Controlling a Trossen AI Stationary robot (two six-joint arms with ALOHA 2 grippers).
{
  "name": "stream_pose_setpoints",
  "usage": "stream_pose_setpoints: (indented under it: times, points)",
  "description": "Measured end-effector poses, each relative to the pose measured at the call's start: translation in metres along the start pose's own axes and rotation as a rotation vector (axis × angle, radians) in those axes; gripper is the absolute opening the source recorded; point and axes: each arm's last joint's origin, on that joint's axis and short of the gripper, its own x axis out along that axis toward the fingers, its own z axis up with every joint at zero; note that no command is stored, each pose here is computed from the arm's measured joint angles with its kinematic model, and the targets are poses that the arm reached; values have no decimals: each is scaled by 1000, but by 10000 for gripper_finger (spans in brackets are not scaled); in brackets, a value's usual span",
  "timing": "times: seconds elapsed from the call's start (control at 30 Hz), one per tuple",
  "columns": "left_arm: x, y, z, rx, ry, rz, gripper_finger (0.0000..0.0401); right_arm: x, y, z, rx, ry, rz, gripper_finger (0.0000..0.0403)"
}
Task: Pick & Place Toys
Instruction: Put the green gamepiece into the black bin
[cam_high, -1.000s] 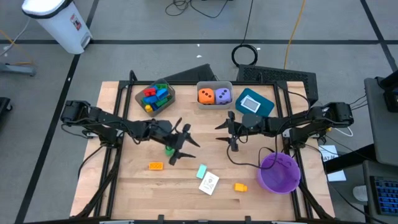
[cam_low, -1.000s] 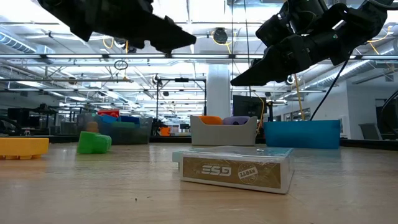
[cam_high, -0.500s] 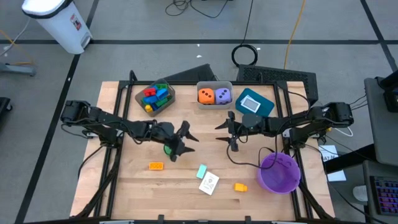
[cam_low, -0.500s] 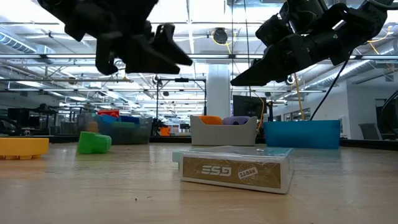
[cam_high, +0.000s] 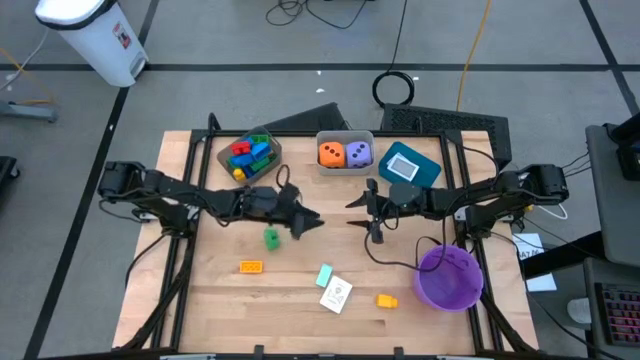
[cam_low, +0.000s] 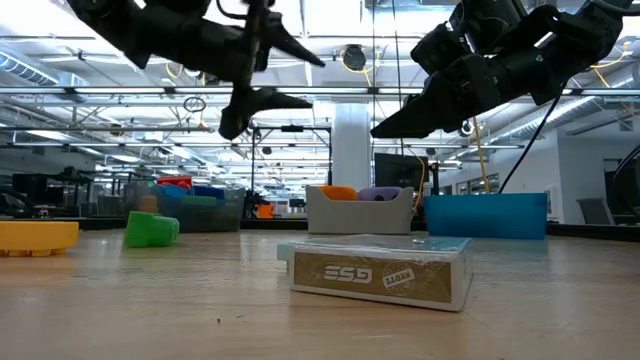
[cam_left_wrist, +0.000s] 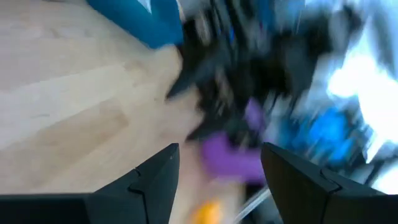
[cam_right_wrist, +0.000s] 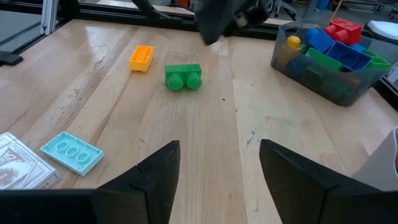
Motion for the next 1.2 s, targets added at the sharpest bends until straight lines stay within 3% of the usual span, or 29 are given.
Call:
stream_pose_setpoints:
  times: [0.07,0.13,0.3,0.4,0.47,0.53,0.7,0.77,0.97,1.2]
  points:
    - [0,0,8,-179,-70,-14,232,0,0,0,15,-2,0,212]
    - [0,0,12,-270,-101,-26,232,0,0,1,18,-9,0,212]
    - [-1,-2,15,-337,-142,-43,232,0,3,1,14,-9,10,212]
    - [-1,-1,16,-316,-162,-31,232,0,4,1,12,-11,16,212]
    - [-1,0,16,-257,-162,-18,232,0,5,2,11,-17,18,212]
    - [0,4,14,-117,-144,33,232,0,5,3,10,-22,18,212]
    - [-1,21,6,490,22,204,232,0,5,3,22,-24,18,212]
    - [-4,29,-2,599,179,217,232,0,5,3,34,-30,18,212]
    - [-11,38,-20,604,506,129,232,0,5,5,34,-45,17,212]
    - [-16,41,-31,587,648,115,232,0,5,6,45,-61,18,212]
